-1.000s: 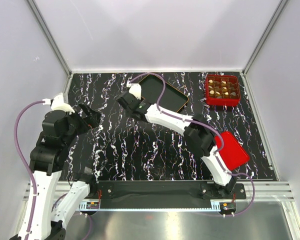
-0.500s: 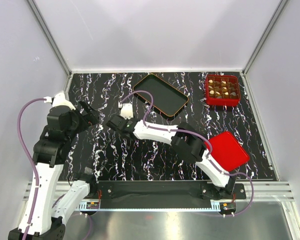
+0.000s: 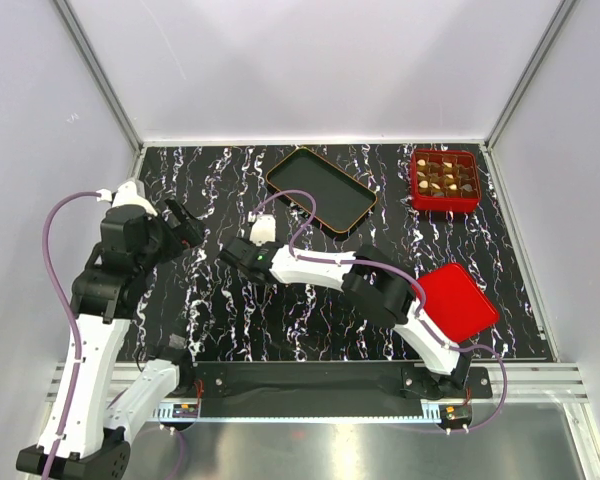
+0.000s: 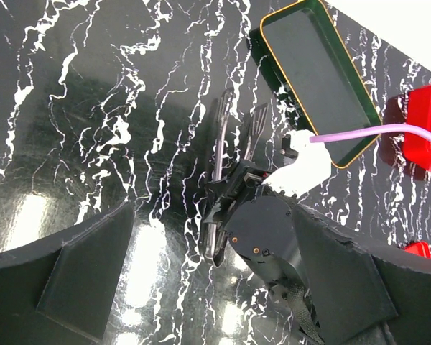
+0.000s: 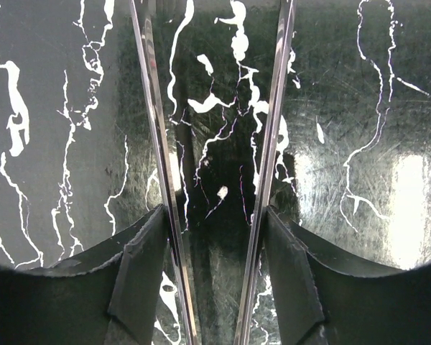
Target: Pack the chocolate
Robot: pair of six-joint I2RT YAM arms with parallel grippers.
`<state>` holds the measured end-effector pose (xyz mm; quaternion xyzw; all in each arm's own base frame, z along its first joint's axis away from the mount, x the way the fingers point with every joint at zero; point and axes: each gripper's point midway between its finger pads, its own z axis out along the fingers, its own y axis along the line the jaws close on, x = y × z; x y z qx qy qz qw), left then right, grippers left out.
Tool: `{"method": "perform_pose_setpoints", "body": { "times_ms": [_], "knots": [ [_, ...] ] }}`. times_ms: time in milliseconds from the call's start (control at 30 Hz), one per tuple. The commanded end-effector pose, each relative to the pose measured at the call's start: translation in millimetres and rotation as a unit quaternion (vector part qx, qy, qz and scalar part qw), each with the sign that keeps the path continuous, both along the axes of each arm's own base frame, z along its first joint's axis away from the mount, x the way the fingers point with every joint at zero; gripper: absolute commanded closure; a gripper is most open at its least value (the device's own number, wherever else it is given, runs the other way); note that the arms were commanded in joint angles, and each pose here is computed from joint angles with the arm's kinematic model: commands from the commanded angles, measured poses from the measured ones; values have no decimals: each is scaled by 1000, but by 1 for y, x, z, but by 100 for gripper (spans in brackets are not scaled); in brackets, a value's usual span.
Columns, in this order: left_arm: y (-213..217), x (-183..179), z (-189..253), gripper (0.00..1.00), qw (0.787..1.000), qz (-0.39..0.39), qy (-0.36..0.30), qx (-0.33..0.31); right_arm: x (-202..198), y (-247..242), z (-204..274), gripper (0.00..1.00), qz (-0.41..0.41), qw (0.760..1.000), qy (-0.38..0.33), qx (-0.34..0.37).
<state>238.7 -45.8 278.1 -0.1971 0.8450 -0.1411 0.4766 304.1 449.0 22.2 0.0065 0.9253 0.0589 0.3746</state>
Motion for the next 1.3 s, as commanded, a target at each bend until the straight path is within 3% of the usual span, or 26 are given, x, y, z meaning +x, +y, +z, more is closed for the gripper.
{"method": "perform_pose_setpoints", "body": {
  "times_ms": [0,200,367,567,733,1000,1133,1267],
  "knots": [
    [-5,1,26,1,999,-9,-44,-17,-11,1,13,40,-3,1000,13,18],
    [-8,-2,26,1,999,-17,-47,-23,-24,-1,10,35,9,1000,21,6],
    [-10,-3,26,1,998,-29,-47,-19,-25,-4,27,8,50,998,12,-33],
    [-10,-4,32,1,997,-40,-63,-9,-31,-23,84,4,81,996,-5,-40],
    [-18,-1,24,1,997,-64,-52,-8,-39,-60,138,3,42,999,-5,-18],
    [-45,-3,4,1,988,-147,-45,-28,-21,-180,160,9,-115,988,86,60],
    [-59,-5,-11,1,980,-193,-30,-38,-1,-268,163,23,-228,968,59,85],
    [-72,-8,-21,1,972,-229,-16,-56,-8,-342,141,39,-318,942,78,76]
  ]
}}
